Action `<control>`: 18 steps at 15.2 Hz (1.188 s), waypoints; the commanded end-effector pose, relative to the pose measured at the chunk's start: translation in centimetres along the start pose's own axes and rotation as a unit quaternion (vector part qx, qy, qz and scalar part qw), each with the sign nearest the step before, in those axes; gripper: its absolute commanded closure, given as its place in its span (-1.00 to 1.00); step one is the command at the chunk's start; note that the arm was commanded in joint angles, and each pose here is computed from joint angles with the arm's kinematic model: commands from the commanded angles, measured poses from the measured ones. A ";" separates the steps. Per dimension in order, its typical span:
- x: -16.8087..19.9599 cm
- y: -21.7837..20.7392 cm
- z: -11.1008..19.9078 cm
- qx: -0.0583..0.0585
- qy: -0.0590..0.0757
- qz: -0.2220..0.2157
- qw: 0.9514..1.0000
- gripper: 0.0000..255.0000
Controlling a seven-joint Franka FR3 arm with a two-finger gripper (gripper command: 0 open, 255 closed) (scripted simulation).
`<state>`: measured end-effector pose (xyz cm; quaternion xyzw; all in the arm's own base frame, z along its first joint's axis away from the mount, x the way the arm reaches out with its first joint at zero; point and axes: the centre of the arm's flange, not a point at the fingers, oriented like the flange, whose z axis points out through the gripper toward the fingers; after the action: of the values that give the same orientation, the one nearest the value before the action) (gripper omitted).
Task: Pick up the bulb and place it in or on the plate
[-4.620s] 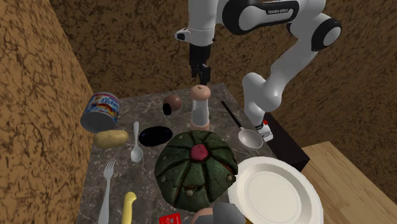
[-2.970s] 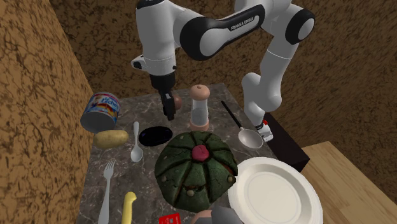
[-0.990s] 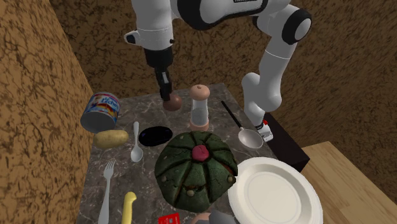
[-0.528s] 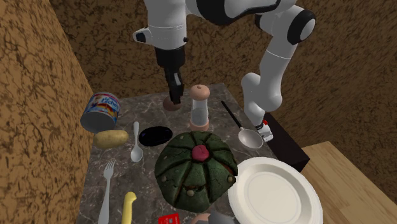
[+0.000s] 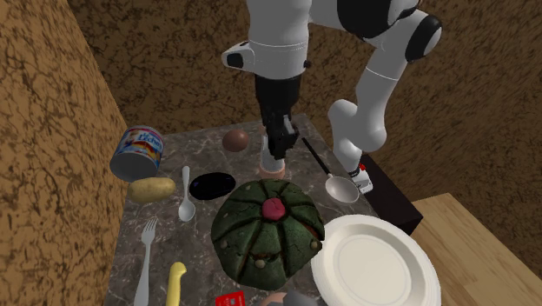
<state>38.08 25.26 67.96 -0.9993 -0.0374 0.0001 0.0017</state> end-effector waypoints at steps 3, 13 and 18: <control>-2.5 -4.7 -0.3 0.000 0.000 0.001 1.000 1.00; -8.9 -16.1 -1.3 0.000 0.000 0.001 1.000 1.00; -12.4 -22.3 -1.8 0.000 0.000 0.001 1.000 1.00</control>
<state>24.98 45.10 69.50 -0.9992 -0.0389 -0.0002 0.0006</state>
